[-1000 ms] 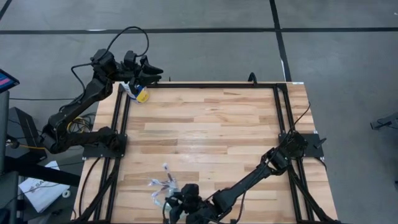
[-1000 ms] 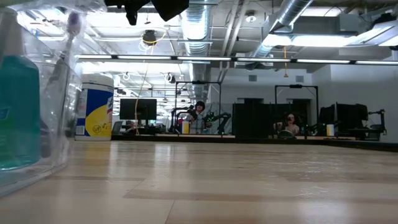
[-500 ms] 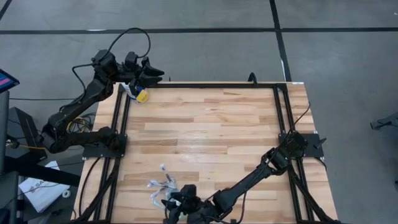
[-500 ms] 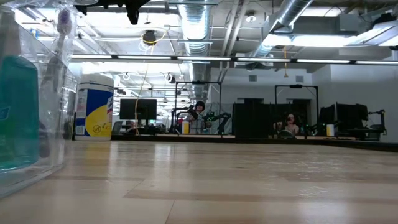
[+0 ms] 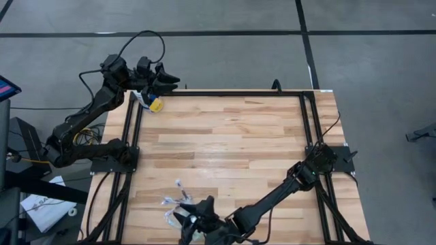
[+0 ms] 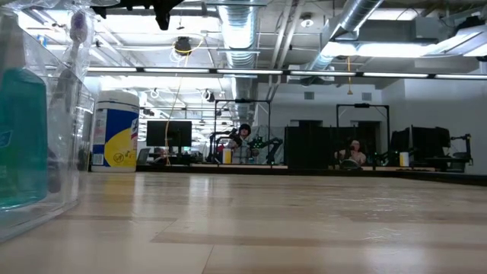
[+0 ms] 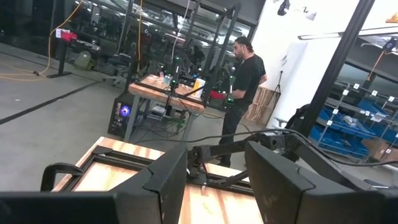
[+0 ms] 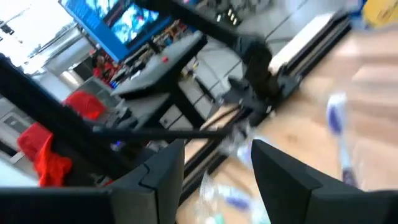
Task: Pick & Place toothbrushing station
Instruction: Return to Home Position
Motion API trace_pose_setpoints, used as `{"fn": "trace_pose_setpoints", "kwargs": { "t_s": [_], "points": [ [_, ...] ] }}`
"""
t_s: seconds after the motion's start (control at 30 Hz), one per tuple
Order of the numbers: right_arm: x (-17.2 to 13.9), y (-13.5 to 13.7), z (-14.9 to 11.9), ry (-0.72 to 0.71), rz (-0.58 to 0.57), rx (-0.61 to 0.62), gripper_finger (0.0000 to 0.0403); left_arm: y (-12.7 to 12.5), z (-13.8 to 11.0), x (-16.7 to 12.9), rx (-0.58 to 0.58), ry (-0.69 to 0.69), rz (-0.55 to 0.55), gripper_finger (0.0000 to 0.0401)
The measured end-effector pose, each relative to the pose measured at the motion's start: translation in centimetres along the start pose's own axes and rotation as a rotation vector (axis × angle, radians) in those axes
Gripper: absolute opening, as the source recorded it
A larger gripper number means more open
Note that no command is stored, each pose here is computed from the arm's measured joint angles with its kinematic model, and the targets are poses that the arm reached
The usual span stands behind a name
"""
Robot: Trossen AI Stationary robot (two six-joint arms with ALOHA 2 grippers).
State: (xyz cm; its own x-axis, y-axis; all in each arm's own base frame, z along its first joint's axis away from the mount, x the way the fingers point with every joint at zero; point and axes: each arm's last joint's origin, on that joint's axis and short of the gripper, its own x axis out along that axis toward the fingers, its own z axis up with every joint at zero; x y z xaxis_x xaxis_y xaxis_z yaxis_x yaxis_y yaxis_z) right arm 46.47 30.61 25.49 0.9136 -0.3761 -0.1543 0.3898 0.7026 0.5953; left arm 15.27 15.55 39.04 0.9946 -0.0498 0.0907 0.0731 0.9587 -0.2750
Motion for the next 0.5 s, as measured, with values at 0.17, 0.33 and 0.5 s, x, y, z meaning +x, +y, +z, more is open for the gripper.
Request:
{"fn": "trace_pose_setpoints", "kwargs": {
  "t_s": [0.17,0.33,0.5],
  "points": [
    [-0.5,1.6,2.7,-0.118,-0.045,-0.058,0.0176,-0.3,-0.1,0.3,-0.023,0.01,-0.027,0.0159],
    [-1.9,3.0,7.4,-0.211,-0.085,-0.169,0.0176,-2.8,0.1,1.0,0.007,-0.002,-0.123,0.0159],
    [-5.5,4.0,14.9,-0.274,-0.186,-0.323,0.0173,-7.1,1.2,0.4,0.088,-0.142,-0.105,0.0159]
  ]
}}
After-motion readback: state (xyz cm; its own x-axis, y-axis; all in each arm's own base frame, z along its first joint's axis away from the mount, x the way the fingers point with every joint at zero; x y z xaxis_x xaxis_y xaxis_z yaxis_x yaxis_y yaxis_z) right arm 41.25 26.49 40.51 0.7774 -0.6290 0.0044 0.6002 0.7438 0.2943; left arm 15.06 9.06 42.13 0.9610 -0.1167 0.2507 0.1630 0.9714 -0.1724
